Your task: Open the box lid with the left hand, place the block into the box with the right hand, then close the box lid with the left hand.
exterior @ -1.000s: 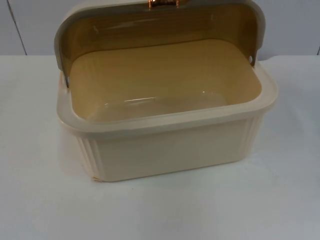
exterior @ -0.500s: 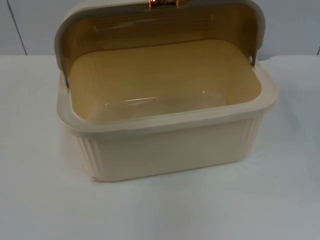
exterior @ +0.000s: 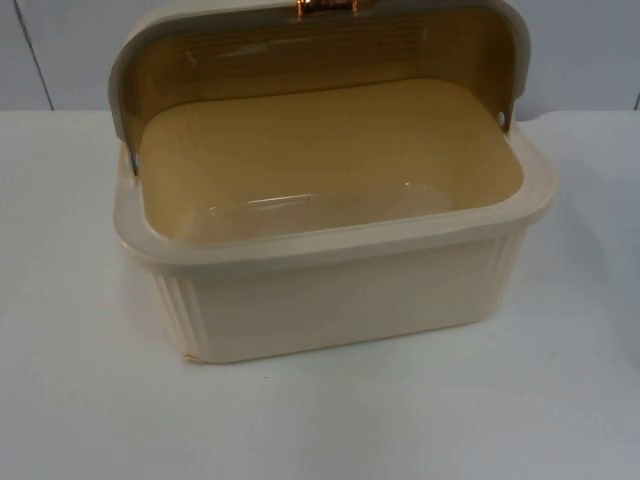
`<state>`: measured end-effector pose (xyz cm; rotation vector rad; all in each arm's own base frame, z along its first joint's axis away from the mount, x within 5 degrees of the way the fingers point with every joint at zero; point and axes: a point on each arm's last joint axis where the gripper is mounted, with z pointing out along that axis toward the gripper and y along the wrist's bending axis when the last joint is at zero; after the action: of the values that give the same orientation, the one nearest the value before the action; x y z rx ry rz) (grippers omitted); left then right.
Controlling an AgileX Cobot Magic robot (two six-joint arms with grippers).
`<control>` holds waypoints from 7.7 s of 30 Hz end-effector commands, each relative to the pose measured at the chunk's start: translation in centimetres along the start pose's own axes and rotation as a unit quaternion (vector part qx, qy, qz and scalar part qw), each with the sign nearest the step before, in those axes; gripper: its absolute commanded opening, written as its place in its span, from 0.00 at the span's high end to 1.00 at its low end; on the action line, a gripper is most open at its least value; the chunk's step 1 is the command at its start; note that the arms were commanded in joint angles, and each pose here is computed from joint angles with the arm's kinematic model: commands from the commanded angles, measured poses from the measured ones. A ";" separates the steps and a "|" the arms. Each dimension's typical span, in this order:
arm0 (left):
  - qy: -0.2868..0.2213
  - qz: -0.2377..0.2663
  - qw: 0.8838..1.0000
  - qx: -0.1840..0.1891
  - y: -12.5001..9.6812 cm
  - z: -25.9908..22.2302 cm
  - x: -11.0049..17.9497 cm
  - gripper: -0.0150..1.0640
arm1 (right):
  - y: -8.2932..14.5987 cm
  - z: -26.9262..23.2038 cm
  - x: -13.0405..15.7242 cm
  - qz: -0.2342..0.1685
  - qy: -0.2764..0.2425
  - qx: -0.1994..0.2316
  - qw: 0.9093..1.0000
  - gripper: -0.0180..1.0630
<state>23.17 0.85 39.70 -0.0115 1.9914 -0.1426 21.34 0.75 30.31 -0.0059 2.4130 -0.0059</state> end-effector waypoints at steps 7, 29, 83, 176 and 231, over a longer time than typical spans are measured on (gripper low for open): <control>0.005 -0.002 1.000 0.002 0.0 -0.2 0.2 0.02 | 0.5 6.2 0.0 0.017 0.057 -0.021 0.998 0.14; 0.012 0.019 1.000 -0.007 0.2 -0.2 0.3 0.02 | 0.7 16.0 4.2 0.003 0.223 -0.016 0.975 0.12; 0.009 0.022 1.000 -0.009 0.2 -0.2 0.2 0.02 | 0.6 6.8 -5.0 -0.036 0.090 -0.019 0.995 0.98; 0.004 0.030 1.000 -0.008 0.0 0.4 1.0 0.02 | 7.6 -7.5 -10.3 -0.103 -0.234 -0.163 0.953 0.01; 0.038 0.321 0.929 0.178 -12.4 14.8 -4.1 0.02 | -3.9 -13.3 -7.8 -0.014 -0.236 0.087 0.968 0.01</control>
<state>37.59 -12.12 38.78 0.8421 1.9306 -0.0873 18.56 -3.04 45.16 0.0287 1.9376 -0.2029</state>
